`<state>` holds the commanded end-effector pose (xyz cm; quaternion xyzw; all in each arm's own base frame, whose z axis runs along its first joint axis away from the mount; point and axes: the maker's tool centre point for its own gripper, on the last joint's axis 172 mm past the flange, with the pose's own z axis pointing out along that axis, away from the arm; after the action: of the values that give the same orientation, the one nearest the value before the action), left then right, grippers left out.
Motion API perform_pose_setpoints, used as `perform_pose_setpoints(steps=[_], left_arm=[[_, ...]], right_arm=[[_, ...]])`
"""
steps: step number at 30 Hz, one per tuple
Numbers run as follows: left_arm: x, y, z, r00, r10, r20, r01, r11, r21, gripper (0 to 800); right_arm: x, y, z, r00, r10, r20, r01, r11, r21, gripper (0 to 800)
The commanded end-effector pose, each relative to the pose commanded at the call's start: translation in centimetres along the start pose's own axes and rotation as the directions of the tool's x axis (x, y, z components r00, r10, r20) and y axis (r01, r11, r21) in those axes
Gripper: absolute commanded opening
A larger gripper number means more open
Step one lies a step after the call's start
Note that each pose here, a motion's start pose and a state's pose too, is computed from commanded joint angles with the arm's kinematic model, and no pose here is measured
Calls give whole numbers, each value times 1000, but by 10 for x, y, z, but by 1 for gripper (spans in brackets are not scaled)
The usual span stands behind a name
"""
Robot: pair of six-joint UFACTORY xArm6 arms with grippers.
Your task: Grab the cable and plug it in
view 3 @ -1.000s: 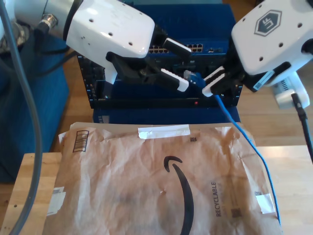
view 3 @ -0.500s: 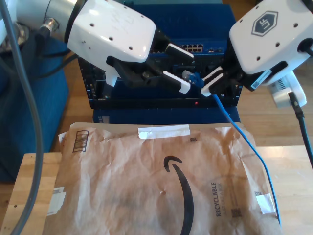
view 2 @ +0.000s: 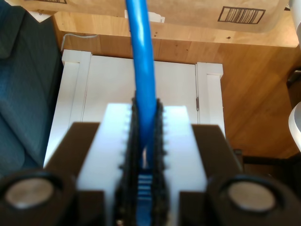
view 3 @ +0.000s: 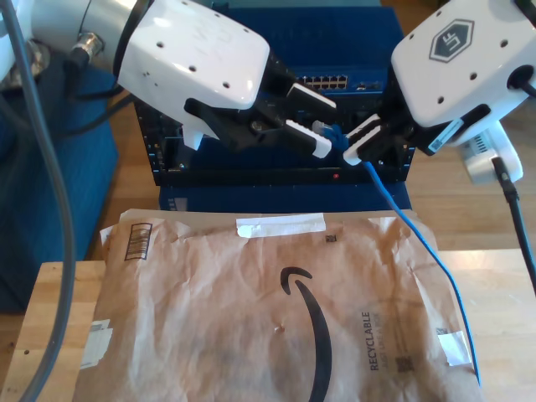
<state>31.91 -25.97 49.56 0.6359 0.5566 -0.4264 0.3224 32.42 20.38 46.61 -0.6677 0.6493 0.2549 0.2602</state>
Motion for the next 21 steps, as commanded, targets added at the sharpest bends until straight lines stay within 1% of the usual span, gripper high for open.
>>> perform_pose_setpoints(steps=[5,7,10,13,18,21], left_arm=[[1,0,0,1000,0,-3,0,1000,1,386],[4,0,1,1000,-6,-2,6,1000,2,364],[4,0,2,1000,-7,-2,7,1000,3,357],[4,-1,2,1000,4,-2,-4,1000,3,341],[4,-2,2,1000,5,-2,-5,1000,2,303],[6,-1,2,1000,7,-1,-7,1000,2,301]], right_arm=[[0,0,0,1000,0,0,0,1000,-2,19],[0,0,0,1000,0,0,0,1000,0,19],[0,0,0,1000,2,0,-2,1000,0,19],[0,0,0,1000,2,0,-2,1000,-2,19],[0,0,0,1000,3,1,-3,1000,-1,20],[0,0,0,1000,1,1,-1,1000,-2,20]])
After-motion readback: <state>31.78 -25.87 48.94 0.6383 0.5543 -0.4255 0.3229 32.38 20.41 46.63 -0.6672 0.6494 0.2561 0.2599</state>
